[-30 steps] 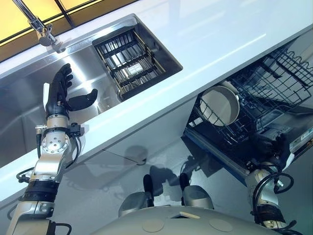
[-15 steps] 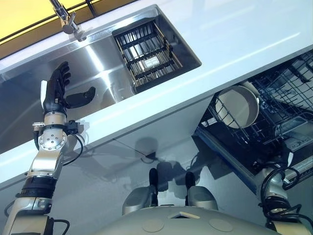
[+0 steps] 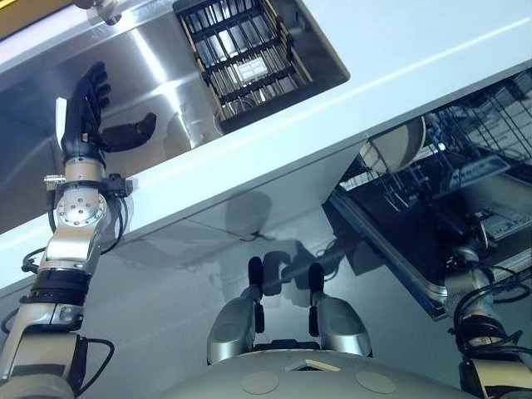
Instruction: Pick up plates and place into dishwasher.
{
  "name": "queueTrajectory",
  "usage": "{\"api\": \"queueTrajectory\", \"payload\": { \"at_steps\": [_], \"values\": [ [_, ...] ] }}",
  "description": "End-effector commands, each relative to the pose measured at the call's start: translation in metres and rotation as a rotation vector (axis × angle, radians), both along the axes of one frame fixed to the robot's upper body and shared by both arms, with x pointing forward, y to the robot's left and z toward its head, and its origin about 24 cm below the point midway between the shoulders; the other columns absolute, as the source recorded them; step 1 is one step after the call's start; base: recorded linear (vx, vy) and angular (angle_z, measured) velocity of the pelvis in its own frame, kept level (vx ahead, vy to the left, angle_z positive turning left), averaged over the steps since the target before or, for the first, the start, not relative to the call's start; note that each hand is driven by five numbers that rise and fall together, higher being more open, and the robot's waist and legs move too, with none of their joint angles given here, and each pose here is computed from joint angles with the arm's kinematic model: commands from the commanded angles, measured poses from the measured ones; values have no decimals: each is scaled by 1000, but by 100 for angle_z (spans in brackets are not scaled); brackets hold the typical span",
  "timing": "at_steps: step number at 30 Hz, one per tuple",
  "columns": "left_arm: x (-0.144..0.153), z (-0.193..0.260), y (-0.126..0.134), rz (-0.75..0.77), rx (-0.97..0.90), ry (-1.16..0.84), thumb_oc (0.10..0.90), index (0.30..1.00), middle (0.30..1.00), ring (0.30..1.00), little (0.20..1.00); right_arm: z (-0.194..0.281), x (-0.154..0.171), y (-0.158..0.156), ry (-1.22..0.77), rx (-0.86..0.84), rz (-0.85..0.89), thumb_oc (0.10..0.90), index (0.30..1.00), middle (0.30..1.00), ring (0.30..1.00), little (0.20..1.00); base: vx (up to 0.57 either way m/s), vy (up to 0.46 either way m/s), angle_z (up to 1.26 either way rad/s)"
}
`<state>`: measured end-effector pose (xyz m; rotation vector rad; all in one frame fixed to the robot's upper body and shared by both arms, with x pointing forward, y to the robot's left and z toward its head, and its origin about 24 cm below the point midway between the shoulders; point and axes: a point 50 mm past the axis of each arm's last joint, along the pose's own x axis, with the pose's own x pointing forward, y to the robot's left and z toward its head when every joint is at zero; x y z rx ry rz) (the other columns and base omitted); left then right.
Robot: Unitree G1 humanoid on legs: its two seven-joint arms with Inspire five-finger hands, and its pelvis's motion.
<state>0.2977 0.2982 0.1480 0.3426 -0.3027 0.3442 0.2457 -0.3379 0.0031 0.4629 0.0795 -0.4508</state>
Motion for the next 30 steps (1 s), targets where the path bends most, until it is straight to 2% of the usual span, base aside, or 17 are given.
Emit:
{"api": "queueTrajectory", "payload": {
  "at_steps": [1, 2, 5, 12, 15, 19, 21, 22, 23, 26, 27, 28, 29, 30],
  "values": [
    [9, 44, -5, -11, 43, -204, 800, 900, 900, 900, 900, 160, 88, 94, -719, -182, 440, 800, 900, 900, 900, 900, 20, 28, -4],
    [12, 41, -7, -12, 33, -201, 800, 900, 900, 900, 900, 185, 96, 114, -790, -216, 465, 800, 900, 900, 900, 900, 25, 29, -7],
    [15, 37, -11, -16, 21, -191, 800, 900, 900, 900, 900, 227, 101, 148, -888, -341, 523, 800, 900, 900, 900, 900, 43, 32, -4],
    [19, 29, -17, -53, 21, -164, 800, 900, 900, 900, 900, 292, 105, 181, -1002, -612, 488, 800, 900, 900, 900, 900, 44, 6, 3],
    [20, 27, -18, -62, 21, -156, 800, 900, 900, 900, 900, 292, 110, 181, -962, -627, 477, 800, 900, 900, 900, 900, 13, 7, 2],
    [20, 29, -19, -74, 21, -155, 800, 900, 900, 900, 900, 271, 121, 167, -817, -650, 433, 800, 900, 900, 900, 900, -21, 37, 9],
    [19, 32, -17, -76, 16, -163, 800, 900, 900, 900, 900, 235, 127, 146, -643, -656, 364, 800, 900, 900, 900, 900, -32, 58, 10],
    [19, 32, -17, -76, 16, -162, 800, 900, 900, 900, 900, 235, 127, 146, -642, -655, 364, 800, 900, 900, 900, 900, -29, 68, 10],
    [16, 32, -15, -72, 9, -166, 800, 900, 900, 900, 900, 205, 124, 134, -542, -652, 343, 800, 900, 900, 900, 900, -26, 84, 6],
    [12, 28, -15, -67, -2, -170, 800, 900, 900, 900, 900, 157, 113, 117, -362, -661, 294, 800, 900, 900, 900, 900, 1, 94, 1],
    [5, 23, -15, -60, -12, -168, 800, 900, 900, 900, 900, 123, 95, 101, -260, -657, 257, 800, 900, 900, 900, 900, 33, 92, 0],
    [4, 22, -15, -62, -14, -167, 800, 900, 900, 900, 900, 117, 92, 98, -235, -649, 243, 800, 900, 900, 900, 900, 60, 113, 6],
    [-2, 17, -14, -62, -21, -169, 800, 900, 900, 900, 900, 92, 71, 78, -164, -639, 204, 800, 900, 900, 900, 900, 42, 78, 13],
    [-5, 16, -14, -67, -24, -168, 800, 900, 900, 900, 900, 84, 63, 71, -137, -635, 185, 800, 900, 900, 900, 900, 67, 99, 23]
  ]
}}
